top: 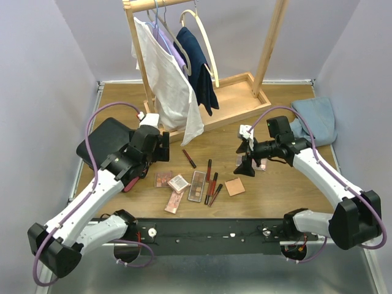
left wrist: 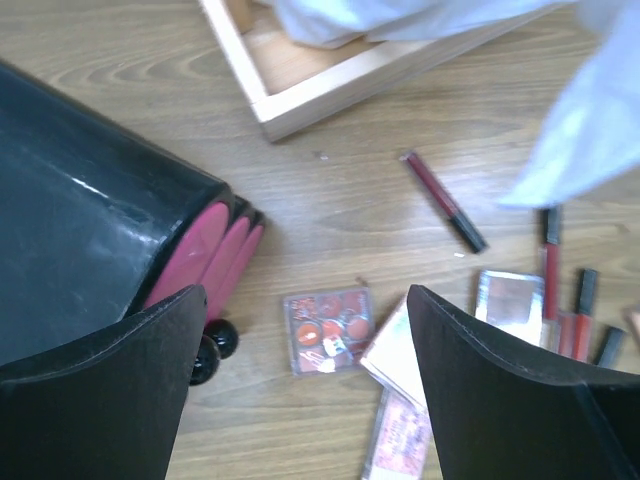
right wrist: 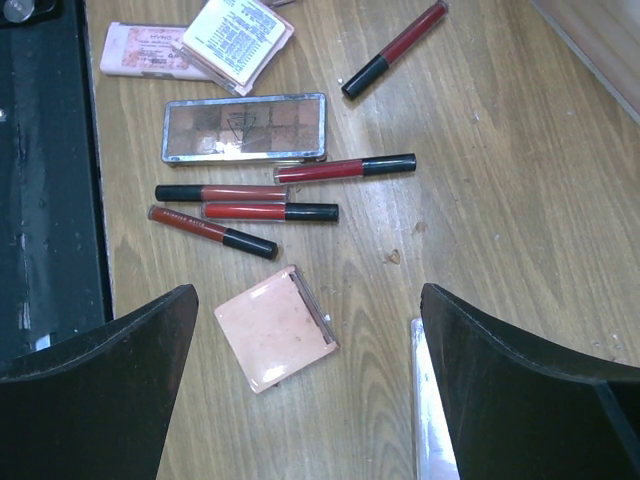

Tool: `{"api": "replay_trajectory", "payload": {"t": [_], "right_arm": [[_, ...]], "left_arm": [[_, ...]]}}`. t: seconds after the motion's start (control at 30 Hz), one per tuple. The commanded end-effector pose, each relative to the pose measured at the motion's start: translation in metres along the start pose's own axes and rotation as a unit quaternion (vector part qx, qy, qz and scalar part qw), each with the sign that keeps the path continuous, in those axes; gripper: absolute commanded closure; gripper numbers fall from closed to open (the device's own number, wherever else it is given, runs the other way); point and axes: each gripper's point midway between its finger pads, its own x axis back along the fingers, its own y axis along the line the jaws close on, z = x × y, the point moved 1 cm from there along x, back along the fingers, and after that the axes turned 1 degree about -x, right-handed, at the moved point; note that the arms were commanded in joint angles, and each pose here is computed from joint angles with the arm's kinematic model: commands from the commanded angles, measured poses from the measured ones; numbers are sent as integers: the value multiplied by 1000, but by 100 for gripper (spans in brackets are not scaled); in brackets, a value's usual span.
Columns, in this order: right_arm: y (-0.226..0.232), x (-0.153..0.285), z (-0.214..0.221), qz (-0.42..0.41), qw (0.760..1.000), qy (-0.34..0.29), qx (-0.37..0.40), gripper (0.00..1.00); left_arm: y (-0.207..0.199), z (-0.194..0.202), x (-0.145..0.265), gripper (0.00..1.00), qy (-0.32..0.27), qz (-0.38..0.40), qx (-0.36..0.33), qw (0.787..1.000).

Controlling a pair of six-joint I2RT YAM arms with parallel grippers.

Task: Organize the makeup
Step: Close the drawer in the storage box, then open the drawer in the storage box.

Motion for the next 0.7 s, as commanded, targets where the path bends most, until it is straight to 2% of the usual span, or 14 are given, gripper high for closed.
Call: {"api": "replay_trajectory", "payload": {"t": [0.0, 0.3, 0.5, 0.67], "right_arm": [[-1, 4, 0, 3, 1000, 0, 12, 0], [-3, 3, -16, -10, 1000, -19, 23, 0], [-11, 1, -31, -12, 999, -30, 19, 0], [-7, -11, -48, -37, 999, -35, 3, 0]], "left_arm": [[-14, -27, 31, 10, -51, 72, 18, 996], [-10, -36, 73, 7, -114, 123, 50, 984], [5, -36, 82, 1, -165, 109, 60, 978], [12, -38, 89, 1, -190, 101, 70, 974]]}}
